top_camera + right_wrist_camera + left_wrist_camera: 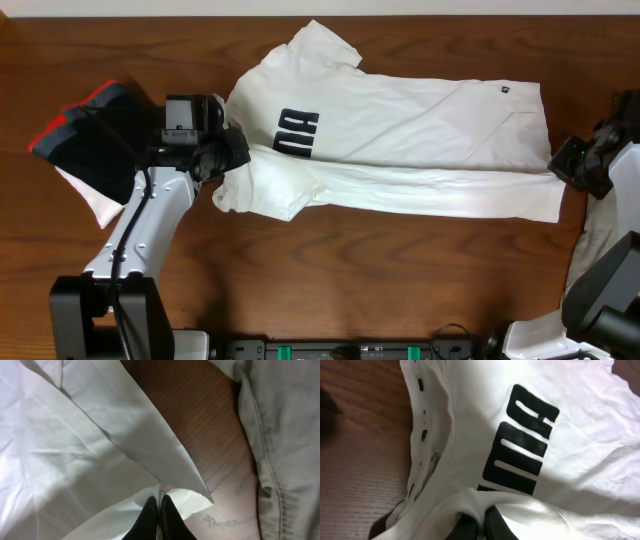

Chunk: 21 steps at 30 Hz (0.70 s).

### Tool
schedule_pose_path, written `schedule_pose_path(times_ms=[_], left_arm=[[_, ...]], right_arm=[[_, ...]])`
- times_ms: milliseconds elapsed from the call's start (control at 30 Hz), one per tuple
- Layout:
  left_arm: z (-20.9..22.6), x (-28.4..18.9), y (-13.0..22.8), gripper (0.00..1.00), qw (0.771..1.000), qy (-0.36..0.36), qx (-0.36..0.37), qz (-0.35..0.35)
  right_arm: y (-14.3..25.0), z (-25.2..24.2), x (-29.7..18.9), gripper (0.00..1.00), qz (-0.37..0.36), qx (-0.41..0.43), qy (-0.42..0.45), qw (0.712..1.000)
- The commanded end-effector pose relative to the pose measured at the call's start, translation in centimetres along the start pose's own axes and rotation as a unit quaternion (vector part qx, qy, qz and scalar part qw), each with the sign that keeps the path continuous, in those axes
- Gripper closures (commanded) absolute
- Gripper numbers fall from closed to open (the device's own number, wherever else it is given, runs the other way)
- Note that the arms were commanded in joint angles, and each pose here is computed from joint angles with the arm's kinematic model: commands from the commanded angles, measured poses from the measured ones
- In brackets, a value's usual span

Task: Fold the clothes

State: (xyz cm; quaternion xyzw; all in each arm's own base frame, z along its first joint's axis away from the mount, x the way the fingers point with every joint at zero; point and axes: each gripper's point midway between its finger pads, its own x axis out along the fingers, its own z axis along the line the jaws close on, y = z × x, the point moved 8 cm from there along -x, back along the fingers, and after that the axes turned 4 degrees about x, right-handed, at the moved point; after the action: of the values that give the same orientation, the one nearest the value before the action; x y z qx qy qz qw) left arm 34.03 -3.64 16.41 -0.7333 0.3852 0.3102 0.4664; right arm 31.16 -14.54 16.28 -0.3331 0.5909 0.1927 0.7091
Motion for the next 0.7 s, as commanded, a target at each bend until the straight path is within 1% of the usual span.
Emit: schedule_pose_path(times_ms=[0,400,467,500,567,600,633,667], left_arm=[[0.1,0.5,-0.5,0.94,1.000,-0.005,-0.003,-0.005],[0.8,2.8,-0.3,0.94,1.000,-0.009,-0.007,0.009],[0.8,3.0,-0.2,0.93,1.000,-0.010,-0.007,0.011],[0.8,3.0,-0.2,0.89,1.000,-0.010,-0.005,0.012],[0.8,3.0,-0.2,0.69,1.000,-0.010,-0.005,0.012],[0.8,3.0,-0.3,0.63,1.000,-0.010,-0.005,0.011],[0.8,3.0,-0.3,0.57,1.000,-0.010,-0.005,0.011],[0.8,3.0,-0.3,0.52,1.000,-0.010,-0.005,0.011]], right_arm=[[0.2,0.2,1.3,0.97,0.012,0.005,0.006,1.000],[0.4,0.5,5.1,0.94,0.047,0.001,0.019,0.999],[0.4,0.5,5.6,0.91,0.051,0.001,0.021,0.998],[0.4,0.5,5.7,0.85,0.052,0.001,0.022,0.998],[0.4,0.4,5.8,0.74,0.052,0.001,0.024,0.998],[0.4,0.4,5.8,0.68,0.051,0.001,0.024,0.998],[0.3,0.4,5.8,0.59,0.049,0.001,0.024,0.998],[0.3,0.4,5.8,0.54,0.048,0.000,0.024,0.999]])
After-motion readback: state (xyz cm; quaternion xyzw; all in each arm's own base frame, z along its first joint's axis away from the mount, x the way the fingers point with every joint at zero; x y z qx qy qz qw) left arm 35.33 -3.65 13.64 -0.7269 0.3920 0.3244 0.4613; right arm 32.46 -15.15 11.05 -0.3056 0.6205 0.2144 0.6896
